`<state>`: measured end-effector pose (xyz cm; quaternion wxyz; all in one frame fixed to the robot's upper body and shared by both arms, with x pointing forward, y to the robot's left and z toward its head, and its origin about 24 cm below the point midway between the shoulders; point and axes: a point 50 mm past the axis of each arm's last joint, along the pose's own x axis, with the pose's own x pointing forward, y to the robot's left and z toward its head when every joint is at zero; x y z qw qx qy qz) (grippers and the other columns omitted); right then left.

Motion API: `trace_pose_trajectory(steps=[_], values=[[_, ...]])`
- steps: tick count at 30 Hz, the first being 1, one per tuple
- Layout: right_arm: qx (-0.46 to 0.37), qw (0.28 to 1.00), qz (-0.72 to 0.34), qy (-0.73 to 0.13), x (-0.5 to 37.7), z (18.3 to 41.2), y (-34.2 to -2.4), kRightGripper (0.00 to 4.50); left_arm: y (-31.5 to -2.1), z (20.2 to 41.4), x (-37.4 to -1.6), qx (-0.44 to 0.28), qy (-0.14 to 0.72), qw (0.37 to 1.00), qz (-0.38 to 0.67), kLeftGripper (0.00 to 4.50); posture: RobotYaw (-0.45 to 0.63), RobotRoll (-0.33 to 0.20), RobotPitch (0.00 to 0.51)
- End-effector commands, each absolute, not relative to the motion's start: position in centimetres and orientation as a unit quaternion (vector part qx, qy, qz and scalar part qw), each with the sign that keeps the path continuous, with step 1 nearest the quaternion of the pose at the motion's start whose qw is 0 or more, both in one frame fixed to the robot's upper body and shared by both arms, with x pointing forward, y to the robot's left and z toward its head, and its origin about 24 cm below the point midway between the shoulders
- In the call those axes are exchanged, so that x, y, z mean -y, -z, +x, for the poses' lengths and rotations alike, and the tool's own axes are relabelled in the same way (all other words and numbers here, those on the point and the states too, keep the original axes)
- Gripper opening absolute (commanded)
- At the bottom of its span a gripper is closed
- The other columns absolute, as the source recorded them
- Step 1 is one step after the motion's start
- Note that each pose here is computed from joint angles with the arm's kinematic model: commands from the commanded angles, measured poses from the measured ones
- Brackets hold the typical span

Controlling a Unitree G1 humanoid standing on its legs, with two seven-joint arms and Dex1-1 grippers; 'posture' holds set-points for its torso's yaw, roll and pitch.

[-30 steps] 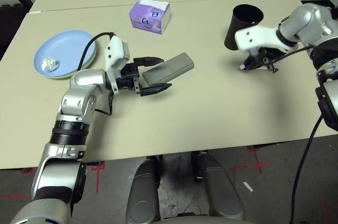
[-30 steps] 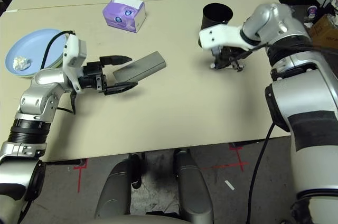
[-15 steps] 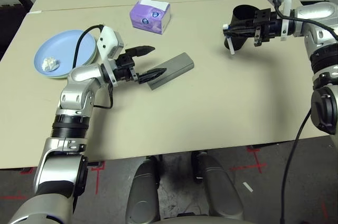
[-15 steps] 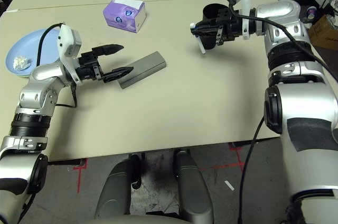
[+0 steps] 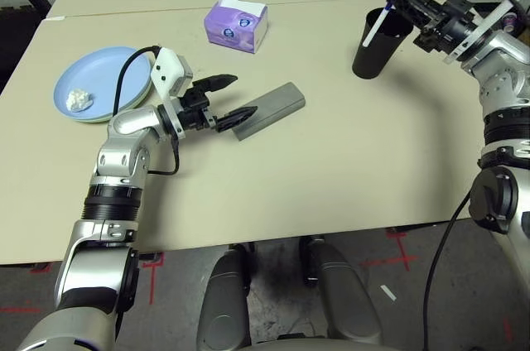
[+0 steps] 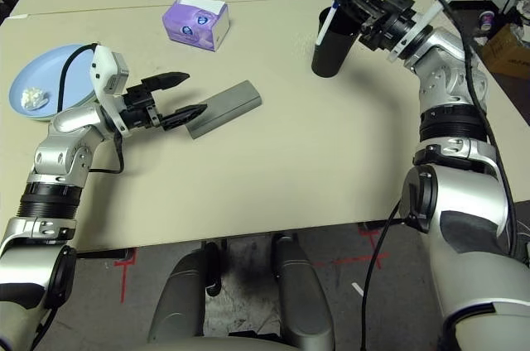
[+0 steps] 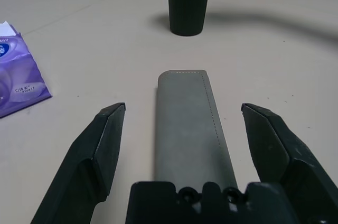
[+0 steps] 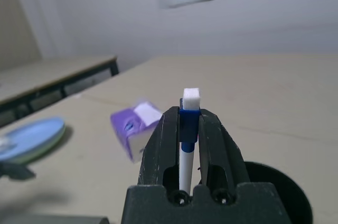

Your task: Organize and tidy the items on the table.

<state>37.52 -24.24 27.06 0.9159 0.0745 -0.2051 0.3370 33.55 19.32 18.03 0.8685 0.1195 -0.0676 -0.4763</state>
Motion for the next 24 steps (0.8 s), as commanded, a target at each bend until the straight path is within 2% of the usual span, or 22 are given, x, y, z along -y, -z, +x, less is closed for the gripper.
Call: trace_pose_trajectory(steps=[1,10,24], values=[[0.219,0.919,0.115,-0.307,25.3,37.3,-26.8,0.33,-17.7,33.6,-19.4,0.059,0.477,0.868,0.125,4.5,-0.07,0.0,0.182],[0.246,0.926,0.122,-0.257,27.0,37.1,-27.9,0.33,-17.6,33.7,-19.3,0.058,0.478,0.868,0.124,4.5,-0.07,0.0,0.176],[0.243,0.917,0.099,-0.3,25.7,37.2,-29.1,0.33,-17.5,33.8,-19.4,0.059,0.476,0.868,0.127,4.5,-0.07,0.0,0.166]])
